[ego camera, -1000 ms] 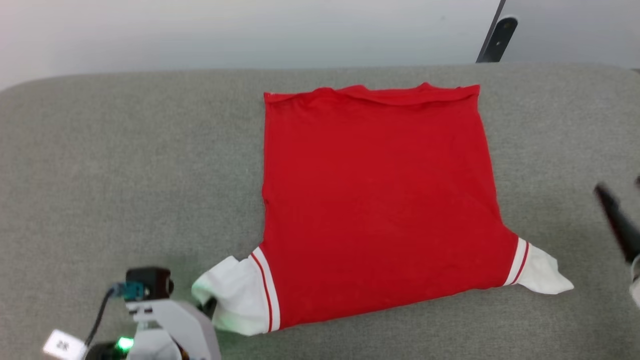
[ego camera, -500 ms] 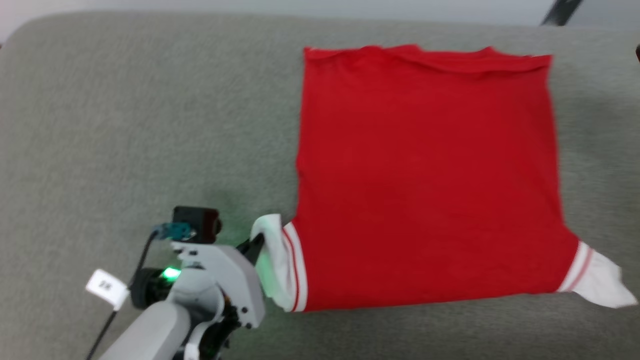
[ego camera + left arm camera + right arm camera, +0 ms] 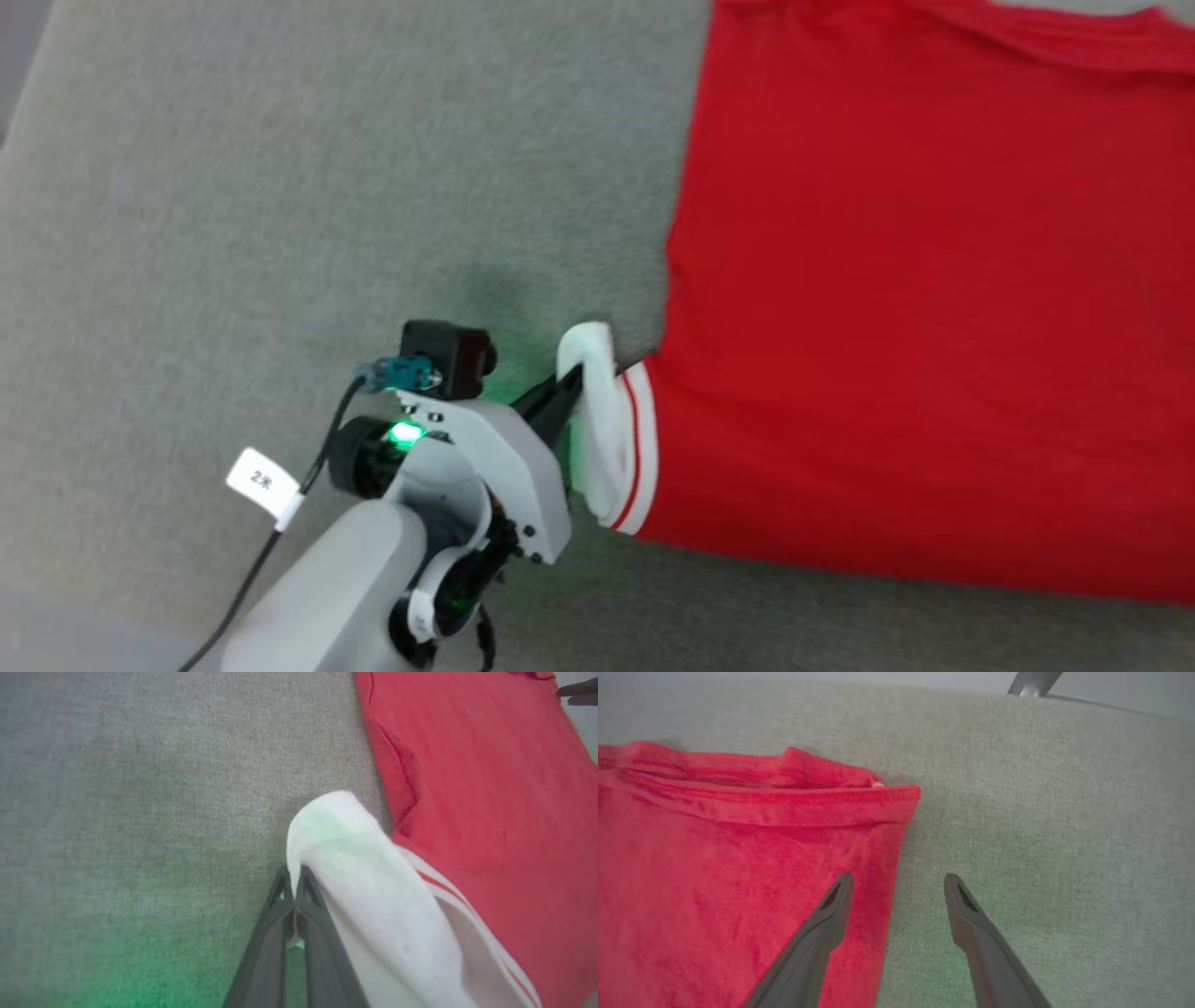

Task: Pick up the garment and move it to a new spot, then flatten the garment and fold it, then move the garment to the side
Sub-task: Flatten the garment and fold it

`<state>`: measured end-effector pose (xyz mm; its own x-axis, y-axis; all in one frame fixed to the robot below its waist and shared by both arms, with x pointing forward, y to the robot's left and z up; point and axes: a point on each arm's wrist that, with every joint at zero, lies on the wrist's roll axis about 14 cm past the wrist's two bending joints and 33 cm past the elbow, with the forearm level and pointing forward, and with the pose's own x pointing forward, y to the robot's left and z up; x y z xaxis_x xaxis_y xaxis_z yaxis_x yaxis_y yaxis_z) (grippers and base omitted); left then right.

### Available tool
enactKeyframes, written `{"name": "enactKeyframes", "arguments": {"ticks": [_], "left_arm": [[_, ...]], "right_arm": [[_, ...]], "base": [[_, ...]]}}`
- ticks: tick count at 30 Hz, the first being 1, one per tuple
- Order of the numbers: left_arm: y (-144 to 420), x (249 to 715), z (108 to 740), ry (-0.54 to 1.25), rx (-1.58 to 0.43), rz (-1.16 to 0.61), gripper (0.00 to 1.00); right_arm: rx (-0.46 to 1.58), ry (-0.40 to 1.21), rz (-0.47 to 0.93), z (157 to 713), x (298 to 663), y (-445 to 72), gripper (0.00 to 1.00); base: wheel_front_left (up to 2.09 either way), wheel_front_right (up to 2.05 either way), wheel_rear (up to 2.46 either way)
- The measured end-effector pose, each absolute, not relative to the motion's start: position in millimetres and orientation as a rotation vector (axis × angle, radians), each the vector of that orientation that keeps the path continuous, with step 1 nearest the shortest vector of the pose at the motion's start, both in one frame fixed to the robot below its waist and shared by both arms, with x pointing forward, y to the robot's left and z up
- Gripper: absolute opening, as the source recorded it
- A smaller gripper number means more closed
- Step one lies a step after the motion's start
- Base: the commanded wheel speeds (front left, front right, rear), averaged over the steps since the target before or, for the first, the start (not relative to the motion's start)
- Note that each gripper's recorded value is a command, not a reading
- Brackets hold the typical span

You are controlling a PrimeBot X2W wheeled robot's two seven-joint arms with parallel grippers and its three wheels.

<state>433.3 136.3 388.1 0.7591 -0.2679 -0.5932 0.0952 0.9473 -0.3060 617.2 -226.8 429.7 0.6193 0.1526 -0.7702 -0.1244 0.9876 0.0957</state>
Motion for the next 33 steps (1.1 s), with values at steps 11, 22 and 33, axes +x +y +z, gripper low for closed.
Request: {"name": "enactKeyframes", "arguments": {"ticks": [11,22,33], "left_arm": [[148.5,433.2,372.8,0.696,-0.294,-0.154,0.00],[159.3,437.2,371.6,0.686,-0.290,-0.123,0.00],[164.7,434.0,378.6,0.686,-0.272,-0.110,0.00]], "right_arm": [[0.095,1.021,0.127,366.4,642.1,-202.2,1.00],[0.105,1.023,0.181,372.8,639.3,-177.9,0.00],[0.093,1.047,0.271,384.4,559.5,-197.5,0.00]], "base": [[0.00,0.00,0.00],[0.00,0.00,0.00],[0.00,0.00,0.00]]}}
